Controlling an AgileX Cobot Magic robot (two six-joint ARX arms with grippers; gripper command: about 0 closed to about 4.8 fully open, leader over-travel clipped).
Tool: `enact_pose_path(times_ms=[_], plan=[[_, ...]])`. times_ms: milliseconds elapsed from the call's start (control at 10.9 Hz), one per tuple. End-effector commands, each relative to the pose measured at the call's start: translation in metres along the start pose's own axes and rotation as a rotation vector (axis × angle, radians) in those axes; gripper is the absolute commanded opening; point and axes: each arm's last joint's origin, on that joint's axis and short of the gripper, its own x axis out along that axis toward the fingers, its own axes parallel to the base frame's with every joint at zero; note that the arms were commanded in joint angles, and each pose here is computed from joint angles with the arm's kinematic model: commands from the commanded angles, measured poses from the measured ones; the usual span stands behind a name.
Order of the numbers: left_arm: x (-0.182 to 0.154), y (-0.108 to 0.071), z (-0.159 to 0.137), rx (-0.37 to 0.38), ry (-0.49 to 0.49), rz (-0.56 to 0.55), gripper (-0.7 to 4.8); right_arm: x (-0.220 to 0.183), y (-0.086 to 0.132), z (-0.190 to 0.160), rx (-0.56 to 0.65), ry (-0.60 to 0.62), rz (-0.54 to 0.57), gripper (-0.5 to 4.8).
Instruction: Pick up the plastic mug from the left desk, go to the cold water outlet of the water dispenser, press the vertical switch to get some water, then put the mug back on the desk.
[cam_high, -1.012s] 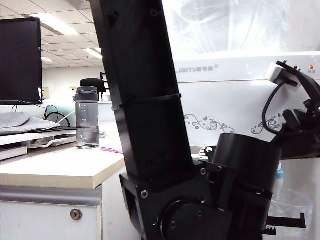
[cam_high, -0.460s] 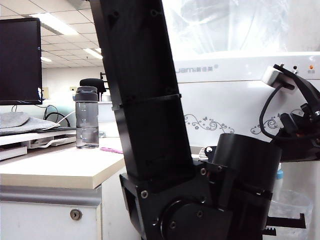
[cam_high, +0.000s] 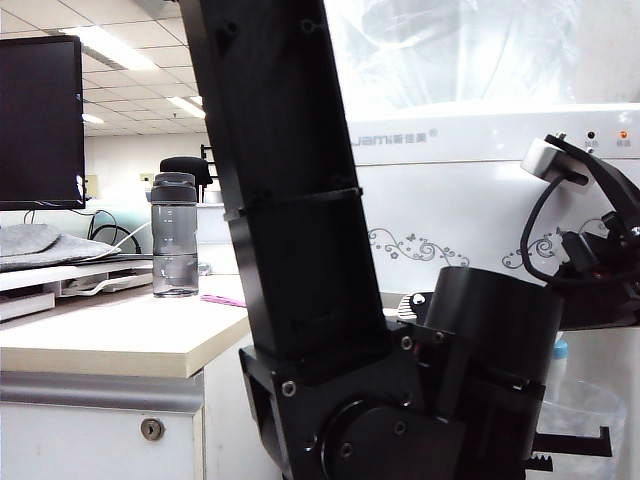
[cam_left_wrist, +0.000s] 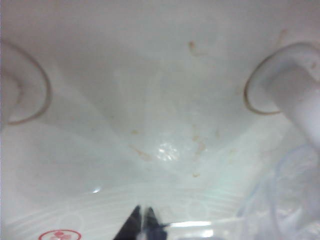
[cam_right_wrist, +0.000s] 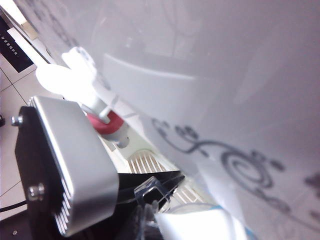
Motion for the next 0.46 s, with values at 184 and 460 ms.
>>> enact_pose_path(times_ms=[184,460], plan=[[-0.0001,-0.0040,0.0107,-0.056,-0.054,-0.011,-0.06,0.0006,-0.0007,-0.0086,0.026,0.070,-0.039,-0.01],[-0.0001,-0.0040,0.0107,-0.056,-0.054,-0.011,-0.06,0.0006,-0.0007,-0.0085,0.025,0.070,-0.039,-0.01]])
